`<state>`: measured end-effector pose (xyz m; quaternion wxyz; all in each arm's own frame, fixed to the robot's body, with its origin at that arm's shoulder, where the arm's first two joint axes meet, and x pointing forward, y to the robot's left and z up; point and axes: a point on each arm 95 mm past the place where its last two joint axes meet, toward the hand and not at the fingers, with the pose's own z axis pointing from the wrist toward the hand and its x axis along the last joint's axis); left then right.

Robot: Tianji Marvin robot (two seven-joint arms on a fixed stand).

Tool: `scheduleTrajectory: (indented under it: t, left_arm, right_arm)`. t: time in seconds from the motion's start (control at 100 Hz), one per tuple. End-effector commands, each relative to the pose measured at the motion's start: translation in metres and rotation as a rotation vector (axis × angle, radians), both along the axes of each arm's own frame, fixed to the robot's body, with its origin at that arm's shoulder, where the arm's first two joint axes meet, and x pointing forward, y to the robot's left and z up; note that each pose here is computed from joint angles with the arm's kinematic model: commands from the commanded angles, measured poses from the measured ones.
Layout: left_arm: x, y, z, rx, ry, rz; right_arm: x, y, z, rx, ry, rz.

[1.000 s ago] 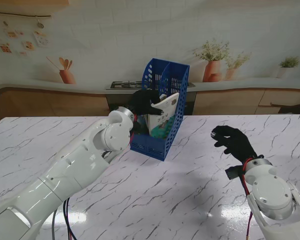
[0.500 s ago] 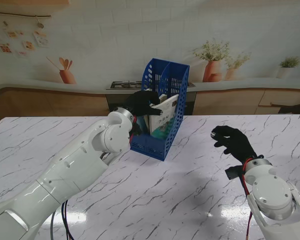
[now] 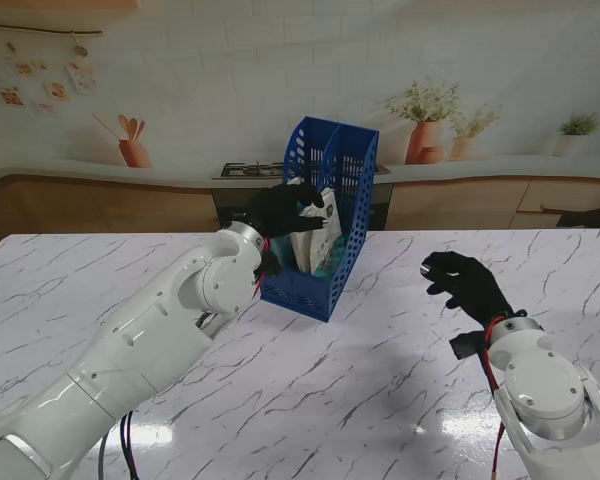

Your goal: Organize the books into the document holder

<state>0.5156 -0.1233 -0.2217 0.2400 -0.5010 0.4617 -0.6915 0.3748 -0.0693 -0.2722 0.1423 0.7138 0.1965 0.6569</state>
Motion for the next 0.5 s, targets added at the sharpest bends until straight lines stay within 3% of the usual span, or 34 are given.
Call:
scheduleTrajectory:
  t: [0.0, 0.32, 0.49]
  left_arm:
    - [-0.006, -0.004, 0.002, -0.025, -0.020, -0.029]
    - [-0.023, 0.006, 0.017, -0.081, -0.078, -0.022]
    - [-0.041, 0.014, 0.024, -0.134, -0.062, -0.042]
  right_arm:
    - [-0.002, 0.005, -0.001, 0.015, 0.002, 0.014]
    - [-0.001, 0.013, -0.003, 0.031, 0.002, 0.036]
    - [-0.002, 0.016, -0.003, 0.040, -0.003, 0.042]
